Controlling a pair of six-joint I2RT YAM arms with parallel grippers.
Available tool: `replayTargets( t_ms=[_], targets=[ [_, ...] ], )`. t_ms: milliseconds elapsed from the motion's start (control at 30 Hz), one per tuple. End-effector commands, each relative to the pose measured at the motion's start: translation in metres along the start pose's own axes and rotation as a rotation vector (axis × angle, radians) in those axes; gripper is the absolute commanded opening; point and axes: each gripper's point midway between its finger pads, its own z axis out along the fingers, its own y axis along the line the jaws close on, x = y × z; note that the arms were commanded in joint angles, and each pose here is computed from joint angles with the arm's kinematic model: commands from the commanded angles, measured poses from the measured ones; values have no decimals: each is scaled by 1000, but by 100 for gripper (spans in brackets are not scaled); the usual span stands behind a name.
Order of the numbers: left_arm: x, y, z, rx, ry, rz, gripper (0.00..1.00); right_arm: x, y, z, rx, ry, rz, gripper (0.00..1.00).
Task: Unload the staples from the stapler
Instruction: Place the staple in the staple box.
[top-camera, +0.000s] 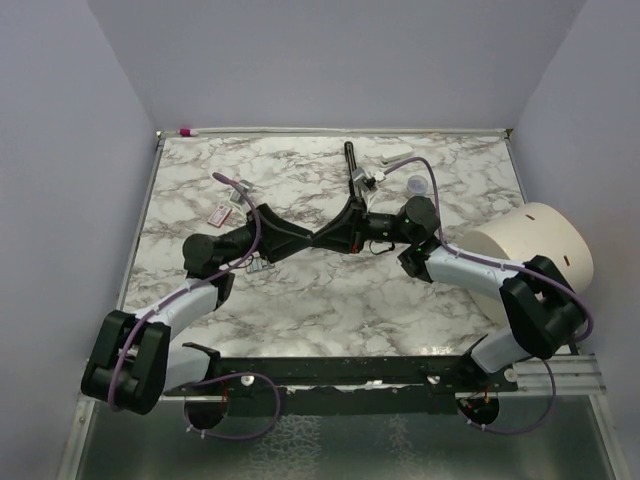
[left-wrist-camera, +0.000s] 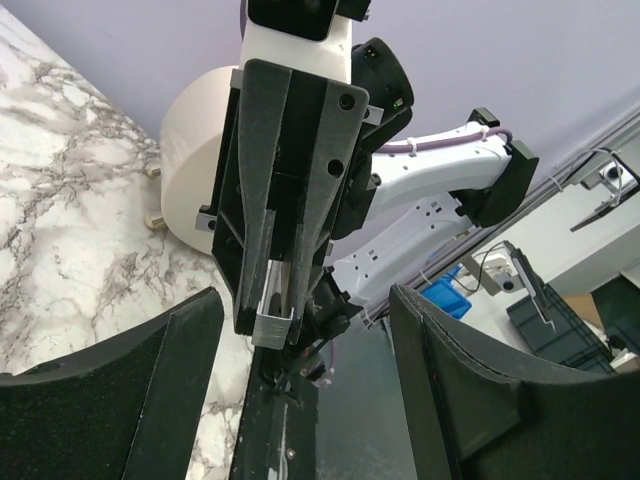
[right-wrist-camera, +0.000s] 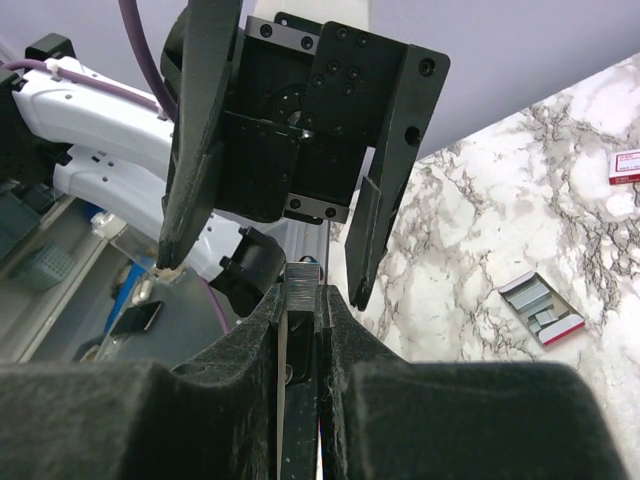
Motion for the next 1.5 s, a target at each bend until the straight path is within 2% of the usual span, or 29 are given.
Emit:
replayTargets(
  t_ms=[0, 133, 433, 733, 933, 1067, 1367, 1467],
  targets=[
    [-1, -8, 2, 17, 15, 62, 69, -3, 3, -2, -22, -18, -13, 10],
    [-2, -8, 3, 9, 15, 64, 65, -4, 4, -2, -26, -20, -16, 10],
    [-5, -8, 3, 3, -4, 68, 48, -2, 3, -2, -25, -16, -10, 10],
    [-6, -8, 5, -16, -6, 86, 46, 0, 2, -3, -25, -11, -1, 10],
    [-6, -5, 4, -42, -9, 99, 38, 0, 3, -3, -27, -14, 5, 9],
    [-7, -6, 4, -44, -15, 101, 37, 0, 3, -3, -27, -15, 9, 10],
    [-7, -6, 3, -48, -23, 106, 24, 2, 4, -4, -25, -19, 20, 10],
    [-8, -7, 3, -48, -29, 108, 26, 2, 5, -5, -30, -22, 21, 10]
  ],
)
